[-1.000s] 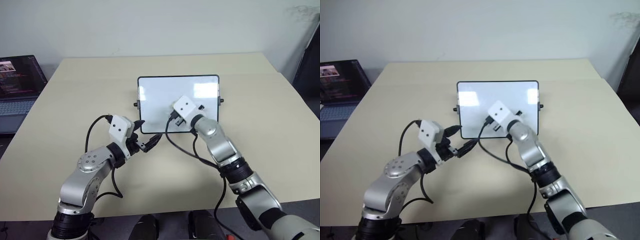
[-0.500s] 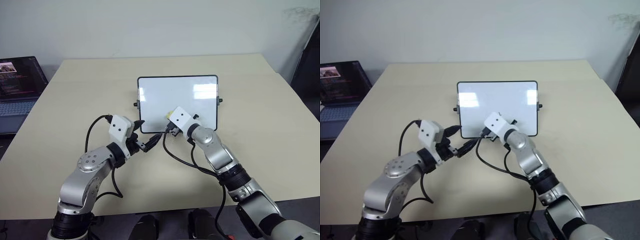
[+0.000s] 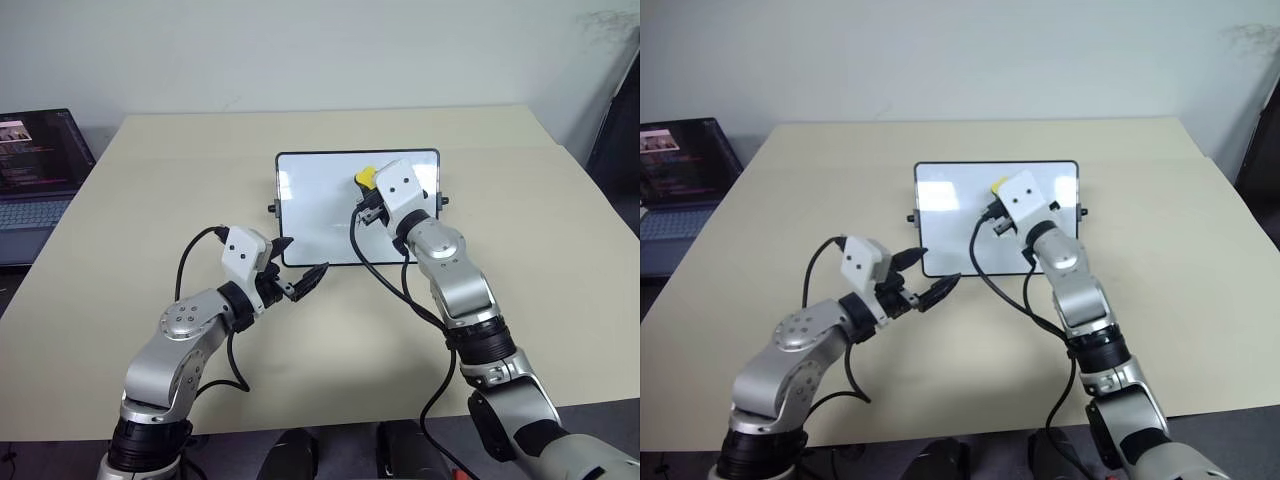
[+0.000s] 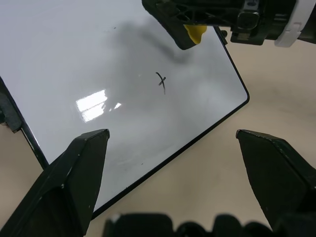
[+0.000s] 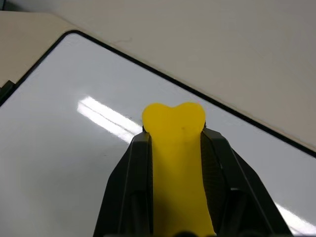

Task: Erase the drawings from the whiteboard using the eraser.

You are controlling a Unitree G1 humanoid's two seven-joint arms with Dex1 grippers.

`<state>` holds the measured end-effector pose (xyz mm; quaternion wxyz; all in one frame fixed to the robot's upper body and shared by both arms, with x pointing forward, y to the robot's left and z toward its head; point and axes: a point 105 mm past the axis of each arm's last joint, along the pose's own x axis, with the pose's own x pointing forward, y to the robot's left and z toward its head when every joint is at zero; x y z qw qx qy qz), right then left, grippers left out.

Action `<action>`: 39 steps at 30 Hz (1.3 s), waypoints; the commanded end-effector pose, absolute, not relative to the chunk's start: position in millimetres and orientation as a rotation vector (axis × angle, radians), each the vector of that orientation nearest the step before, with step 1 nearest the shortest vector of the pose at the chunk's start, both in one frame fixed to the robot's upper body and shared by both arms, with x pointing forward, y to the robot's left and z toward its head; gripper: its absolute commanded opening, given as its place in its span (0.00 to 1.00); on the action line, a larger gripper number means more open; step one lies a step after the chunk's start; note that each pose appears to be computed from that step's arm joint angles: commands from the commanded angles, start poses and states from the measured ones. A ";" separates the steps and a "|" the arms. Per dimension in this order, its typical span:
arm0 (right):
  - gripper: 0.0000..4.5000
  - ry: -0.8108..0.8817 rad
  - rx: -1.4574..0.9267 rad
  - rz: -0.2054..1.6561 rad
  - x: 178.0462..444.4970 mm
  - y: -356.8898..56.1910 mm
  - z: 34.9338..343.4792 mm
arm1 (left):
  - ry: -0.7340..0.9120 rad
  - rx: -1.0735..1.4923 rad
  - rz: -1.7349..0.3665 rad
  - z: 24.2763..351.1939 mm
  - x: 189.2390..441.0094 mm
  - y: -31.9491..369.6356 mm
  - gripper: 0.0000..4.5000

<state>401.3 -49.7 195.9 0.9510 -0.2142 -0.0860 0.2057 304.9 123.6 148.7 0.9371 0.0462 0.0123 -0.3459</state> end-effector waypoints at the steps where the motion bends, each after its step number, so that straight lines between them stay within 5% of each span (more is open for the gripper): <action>1: 0.22 -0.156 -0.539 0.407 406.4 -51.2 195.0 | -0.033 0.111 -0.712 162.2 306.0 122.9 1.00; 26: 0.22 0.066 -0.734 0.536 377.3 -48.7 119.1 | -0.021 0.103 -0.688 158.0 299.8 126.1 1.00; 35: 0.22 0.013 -0.669 0.499 378.0 -53.2 141.7 | -0.022 0.101 -0.707 157.7 300.8 122.8 1.00; 39: 0.22 -0.099 -0.564 0.404 386.2 -58.6 178.1 | -0.025 0.102 -0.715 158.3 302.5 121.3 1.00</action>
